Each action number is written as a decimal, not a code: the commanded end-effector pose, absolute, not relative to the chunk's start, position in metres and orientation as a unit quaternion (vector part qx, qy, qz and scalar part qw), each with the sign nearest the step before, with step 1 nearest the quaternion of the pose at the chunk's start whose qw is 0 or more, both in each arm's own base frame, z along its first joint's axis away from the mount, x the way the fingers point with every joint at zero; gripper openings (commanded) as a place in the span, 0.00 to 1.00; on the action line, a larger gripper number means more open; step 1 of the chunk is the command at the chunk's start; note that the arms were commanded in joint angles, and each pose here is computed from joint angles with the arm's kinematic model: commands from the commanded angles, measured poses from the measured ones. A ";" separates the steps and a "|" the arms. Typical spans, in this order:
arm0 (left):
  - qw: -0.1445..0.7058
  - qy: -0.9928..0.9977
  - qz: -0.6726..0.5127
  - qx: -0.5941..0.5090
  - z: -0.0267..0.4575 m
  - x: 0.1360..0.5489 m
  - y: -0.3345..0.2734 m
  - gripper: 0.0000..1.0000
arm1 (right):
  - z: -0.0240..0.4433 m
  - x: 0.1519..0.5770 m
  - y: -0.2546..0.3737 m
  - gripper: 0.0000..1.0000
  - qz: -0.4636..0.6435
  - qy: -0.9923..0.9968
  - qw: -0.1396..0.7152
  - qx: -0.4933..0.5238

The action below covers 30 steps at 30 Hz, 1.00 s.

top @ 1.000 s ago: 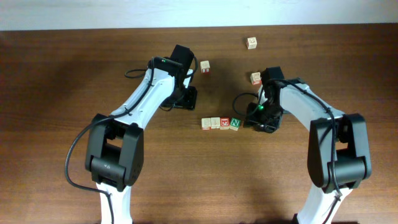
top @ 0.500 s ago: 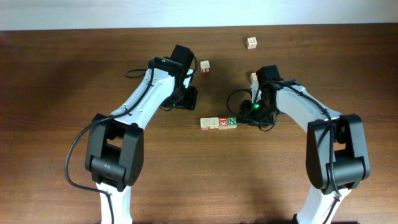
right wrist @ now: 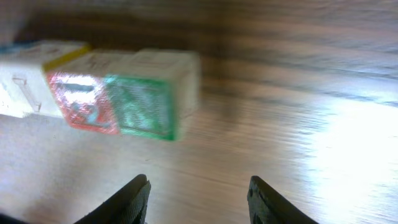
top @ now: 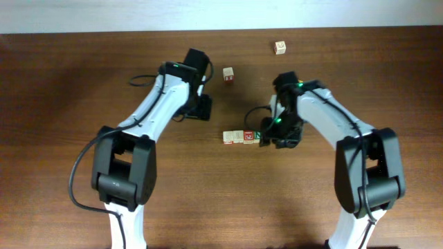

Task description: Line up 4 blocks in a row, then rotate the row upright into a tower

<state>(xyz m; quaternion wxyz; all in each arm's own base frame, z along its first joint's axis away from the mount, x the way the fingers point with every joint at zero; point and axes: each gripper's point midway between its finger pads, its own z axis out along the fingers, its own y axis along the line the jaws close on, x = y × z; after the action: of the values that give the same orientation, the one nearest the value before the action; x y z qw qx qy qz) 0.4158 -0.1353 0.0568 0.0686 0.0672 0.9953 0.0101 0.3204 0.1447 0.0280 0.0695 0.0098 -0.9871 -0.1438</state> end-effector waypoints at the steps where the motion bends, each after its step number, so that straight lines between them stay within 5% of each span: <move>1: 0.068 0.997 0.020 0.038 0.059 0.424 -0.108 0.76 | 0.017 0.311 0.154 0.52 -0.109 -0.992 0.068 0.006; 11: 0.060 0.998 0.019 0.029 0.059 0.423 -0.100 0.76 | -0.010 0.321 0.160 0.48 -0.048 -0.999 -0.002 -0.021; 30: 0.053 0.998 0.020 0.029 0.058 0.419 -0.099 0.76 | -0.012 0.301 0.155 0.48 -0.034 -0.999 0.035 -0.019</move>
<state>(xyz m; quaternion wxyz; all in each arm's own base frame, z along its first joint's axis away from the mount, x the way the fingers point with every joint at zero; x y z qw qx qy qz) 0.4159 -0.0984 0.0558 0.0490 0.0278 0.9982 0.0197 0.3203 0.1617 -0.0004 0.0028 -0.0185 -0.9984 -0.0525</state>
